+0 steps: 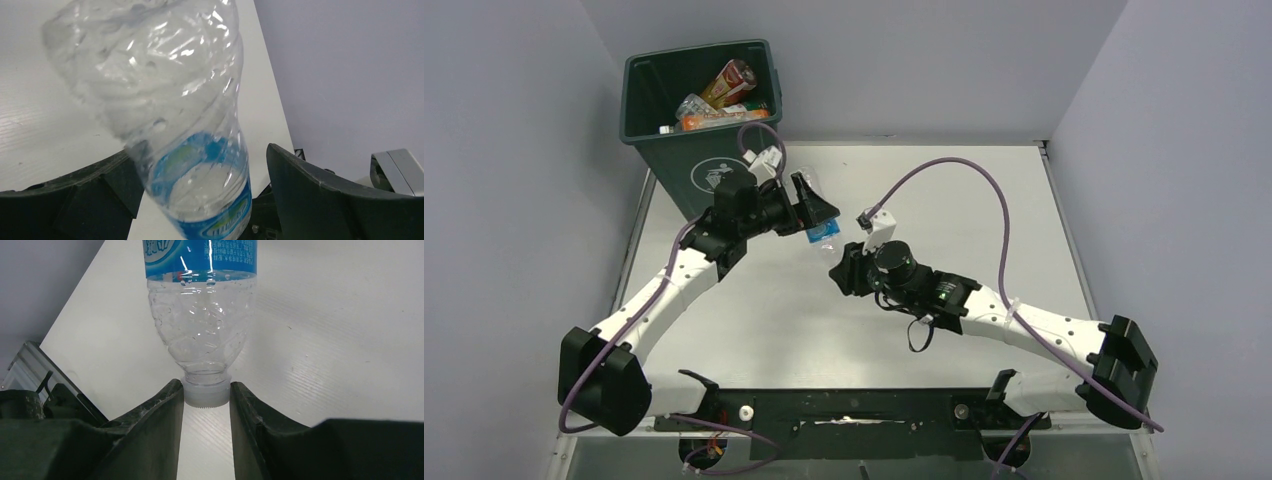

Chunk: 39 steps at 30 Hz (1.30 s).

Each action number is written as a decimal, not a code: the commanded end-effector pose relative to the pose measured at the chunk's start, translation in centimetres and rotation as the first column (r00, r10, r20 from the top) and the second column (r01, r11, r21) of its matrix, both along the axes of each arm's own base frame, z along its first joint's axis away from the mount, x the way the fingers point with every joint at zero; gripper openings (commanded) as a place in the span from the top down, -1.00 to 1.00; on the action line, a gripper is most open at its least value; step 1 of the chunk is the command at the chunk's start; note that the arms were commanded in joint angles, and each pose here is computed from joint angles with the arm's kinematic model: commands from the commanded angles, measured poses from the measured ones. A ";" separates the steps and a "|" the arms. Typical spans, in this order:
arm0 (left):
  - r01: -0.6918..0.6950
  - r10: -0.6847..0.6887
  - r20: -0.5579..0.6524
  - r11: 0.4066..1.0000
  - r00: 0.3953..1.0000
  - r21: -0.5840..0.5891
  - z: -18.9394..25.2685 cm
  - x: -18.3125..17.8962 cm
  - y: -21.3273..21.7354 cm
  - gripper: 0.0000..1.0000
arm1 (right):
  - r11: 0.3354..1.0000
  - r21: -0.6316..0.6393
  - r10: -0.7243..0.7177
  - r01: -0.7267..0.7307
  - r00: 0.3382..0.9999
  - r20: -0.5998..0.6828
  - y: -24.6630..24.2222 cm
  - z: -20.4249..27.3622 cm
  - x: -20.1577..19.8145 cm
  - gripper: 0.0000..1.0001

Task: Put the plastic bottles in the bin
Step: Place the plastic bottle in the trash bin.

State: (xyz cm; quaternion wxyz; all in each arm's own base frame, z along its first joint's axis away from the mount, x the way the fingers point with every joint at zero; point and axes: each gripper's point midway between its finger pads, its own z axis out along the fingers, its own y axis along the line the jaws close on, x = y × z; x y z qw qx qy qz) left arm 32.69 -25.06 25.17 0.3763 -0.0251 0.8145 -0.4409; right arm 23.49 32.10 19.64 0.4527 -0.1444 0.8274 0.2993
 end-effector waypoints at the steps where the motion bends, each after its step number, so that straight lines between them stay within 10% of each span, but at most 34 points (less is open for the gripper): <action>1: -0.001 0.003 0.083 1.000 0.997 -0.018 2.6 0.7 -0.8 -0.71 | 1.000 0.024 0.001 -0.003 0.998 0.068 1.3 2.7 0.0 0.56; 13: -0.026 0.025 0.123 1.000 0.992 0.011 3.3 1.1 -0.2 0.12 | 1.000 0.020 -0.005 0.003 0.997 0.080 1.3 3.9 -0.1 0.27; 22: -0.105 0.090 0.223 0.993 0.971 0.054 8.0 3.9 3.1 0.13 | 0.999 0.017 -0.047 0.046 0.995 0.087 0.2 4.7 -0.5 -0.98; 39: -0.366 0.383 0.508 0.920 0.771 -0.138 24.6 13.7 17.5 0.14 | 0.993 0.015 -0.115 0.114 0.991 0.063 -3.2 3.1 -1.6 -0.96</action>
